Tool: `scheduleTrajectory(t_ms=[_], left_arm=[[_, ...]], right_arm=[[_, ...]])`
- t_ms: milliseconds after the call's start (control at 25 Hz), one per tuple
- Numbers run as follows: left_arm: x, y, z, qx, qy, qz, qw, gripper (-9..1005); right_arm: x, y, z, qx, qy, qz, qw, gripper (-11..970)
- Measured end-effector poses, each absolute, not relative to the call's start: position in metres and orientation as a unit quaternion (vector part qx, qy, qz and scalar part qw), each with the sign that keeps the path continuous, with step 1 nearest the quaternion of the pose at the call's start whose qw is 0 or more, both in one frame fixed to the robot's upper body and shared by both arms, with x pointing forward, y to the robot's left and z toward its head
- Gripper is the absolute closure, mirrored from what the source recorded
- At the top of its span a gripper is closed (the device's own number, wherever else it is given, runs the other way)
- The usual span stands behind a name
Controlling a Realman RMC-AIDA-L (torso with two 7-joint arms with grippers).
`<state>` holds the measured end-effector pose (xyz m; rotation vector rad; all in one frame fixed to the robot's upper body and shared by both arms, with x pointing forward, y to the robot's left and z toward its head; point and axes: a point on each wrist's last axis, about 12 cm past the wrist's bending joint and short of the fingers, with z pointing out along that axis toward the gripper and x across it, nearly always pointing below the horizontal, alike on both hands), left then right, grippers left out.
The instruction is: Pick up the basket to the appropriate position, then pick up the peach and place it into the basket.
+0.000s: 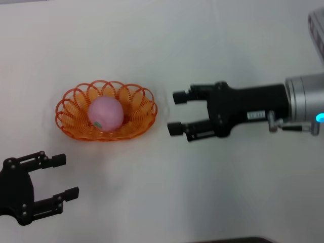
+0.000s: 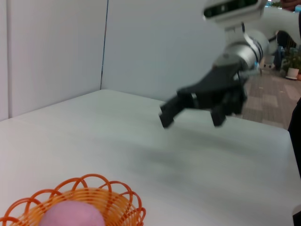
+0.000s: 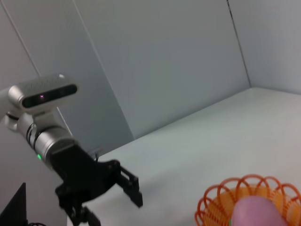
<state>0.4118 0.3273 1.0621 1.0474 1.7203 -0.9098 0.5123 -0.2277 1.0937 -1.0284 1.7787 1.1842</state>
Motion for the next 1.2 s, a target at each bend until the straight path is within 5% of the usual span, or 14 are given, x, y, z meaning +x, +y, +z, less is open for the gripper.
scheduleTrajectory(t_ms=[440, 1200], left_arm=[[0.410, 0.328, 1.049, 0.425, 0.708, -0.342, 0.449, 288], [0.413, 0.325, 1.036, 0.410, 0.726, -0.334, 0.440, 288]], right_arm=[[0.478, -0.244, 1.037, -0.423, 0.673, 0.433, 0.426, 91], [0.454, -0.270, 1.020, -0.406, 0.696, 0.396, 0.441, 91]])
